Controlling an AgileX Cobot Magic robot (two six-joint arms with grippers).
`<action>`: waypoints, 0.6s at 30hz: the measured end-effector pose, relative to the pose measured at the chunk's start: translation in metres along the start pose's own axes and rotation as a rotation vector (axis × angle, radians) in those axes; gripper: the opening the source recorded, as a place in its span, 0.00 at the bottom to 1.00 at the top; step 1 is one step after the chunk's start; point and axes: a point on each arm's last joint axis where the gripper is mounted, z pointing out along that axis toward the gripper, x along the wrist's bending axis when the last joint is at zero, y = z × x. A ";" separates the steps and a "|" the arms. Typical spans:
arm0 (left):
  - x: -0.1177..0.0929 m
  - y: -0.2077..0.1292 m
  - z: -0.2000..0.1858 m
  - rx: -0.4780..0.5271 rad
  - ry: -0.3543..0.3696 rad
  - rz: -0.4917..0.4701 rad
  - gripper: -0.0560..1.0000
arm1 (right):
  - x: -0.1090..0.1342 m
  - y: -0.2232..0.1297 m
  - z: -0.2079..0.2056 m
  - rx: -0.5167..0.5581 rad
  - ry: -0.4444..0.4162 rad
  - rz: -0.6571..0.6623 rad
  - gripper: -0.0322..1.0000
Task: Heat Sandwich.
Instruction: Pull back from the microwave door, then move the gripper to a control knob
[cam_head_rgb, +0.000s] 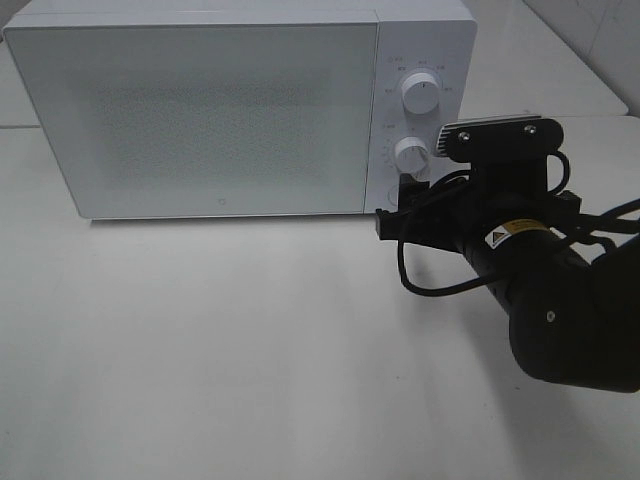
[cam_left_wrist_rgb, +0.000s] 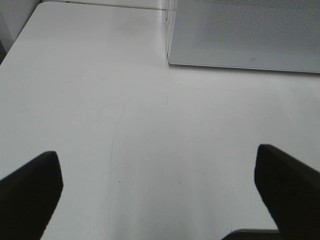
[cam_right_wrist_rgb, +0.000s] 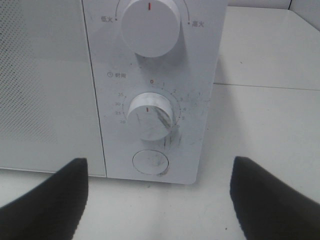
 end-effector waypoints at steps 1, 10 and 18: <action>0.000 0.000 0.000 0.000 0.000 0.000 0.98 | 0.000 0.000 0.000 0.000 0.000 0.000 0.77; 0.000 0.000 0.000 0.000 0.000 0.000 0.98 | -0.001 0.006 0.002 -0.045 -0.018 0.011 0.77; 0.000 0.000 0.000 0.000 0.000 0.000 0.98 | -0.006 0.018 0.015 -0.078 -0.052 0.057 0.77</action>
